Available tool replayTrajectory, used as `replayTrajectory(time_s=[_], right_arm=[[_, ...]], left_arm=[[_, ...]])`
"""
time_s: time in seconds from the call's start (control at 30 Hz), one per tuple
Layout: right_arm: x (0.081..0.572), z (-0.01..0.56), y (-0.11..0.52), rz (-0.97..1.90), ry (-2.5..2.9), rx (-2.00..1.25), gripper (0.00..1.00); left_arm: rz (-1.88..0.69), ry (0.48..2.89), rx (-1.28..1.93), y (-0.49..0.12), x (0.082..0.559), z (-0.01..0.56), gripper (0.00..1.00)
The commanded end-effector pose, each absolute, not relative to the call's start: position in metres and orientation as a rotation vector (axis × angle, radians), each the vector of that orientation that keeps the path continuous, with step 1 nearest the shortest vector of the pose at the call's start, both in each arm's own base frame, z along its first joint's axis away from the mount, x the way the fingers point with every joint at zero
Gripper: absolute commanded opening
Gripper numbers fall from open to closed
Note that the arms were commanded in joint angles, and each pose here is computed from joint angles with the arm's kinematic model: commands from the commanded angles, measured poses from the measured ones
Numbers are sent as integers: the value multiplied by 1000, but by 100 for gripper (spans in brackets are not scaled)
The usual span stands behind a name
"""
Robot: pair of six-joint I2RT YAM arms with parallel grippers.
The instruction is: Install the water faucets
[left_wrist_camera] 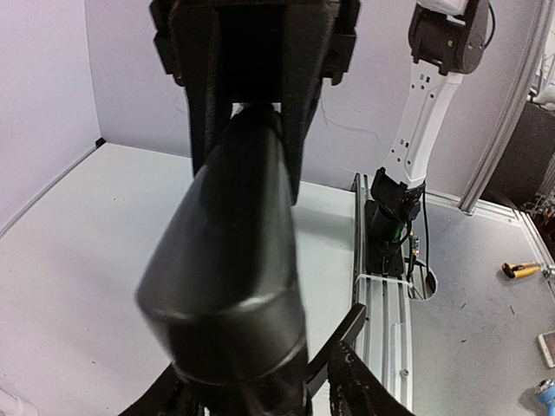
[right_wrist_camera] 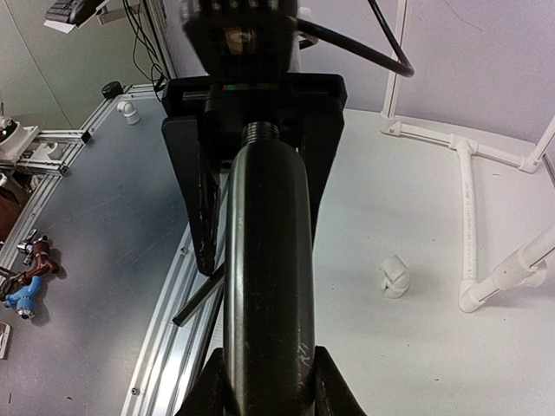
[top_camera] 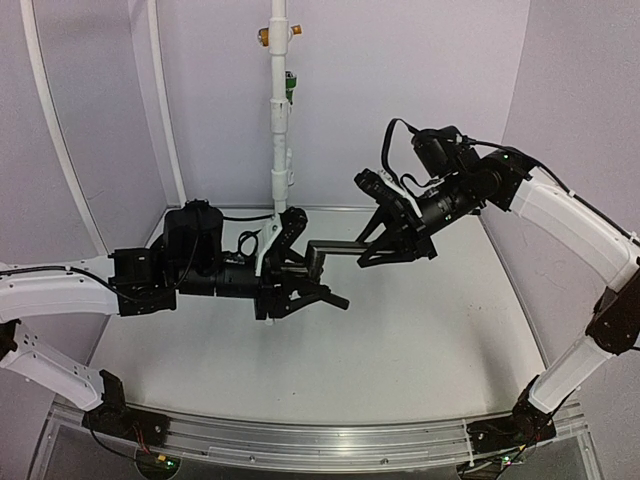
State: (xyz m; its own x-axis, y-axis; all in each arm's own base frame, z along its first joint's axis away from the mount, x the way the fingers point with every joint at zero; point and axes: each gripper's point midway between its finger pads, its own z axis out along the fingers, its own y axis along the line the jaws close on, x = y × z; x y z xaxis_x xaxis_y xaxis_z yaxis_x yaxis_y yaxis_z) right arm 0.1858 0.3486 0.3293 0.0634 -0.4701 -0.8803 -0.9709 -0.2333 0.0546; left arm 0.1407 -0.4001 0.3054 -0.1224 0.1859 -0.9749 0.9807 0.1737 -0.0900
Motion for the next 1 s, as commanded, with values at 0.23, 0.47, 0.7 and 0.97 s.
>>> replayTrajectory(time_s=[0.23,0.47,0.7,0.97], right_arm=[[170,366,350,1163,1269,-1745,0],[175,354,352,1124,1307,-1754,29],[176,338,361,1099,1354,-1768,57],[174,306,372,1119,1418,-1803,71]], left_arm=[[-1092,1435,1157,-406,141,329,2],[-1092,1425,1150,-404,140,332,0],[-1095,1422,1149,-404,140,331,0],[-1077,1424,1130,-402,143,329,0]])
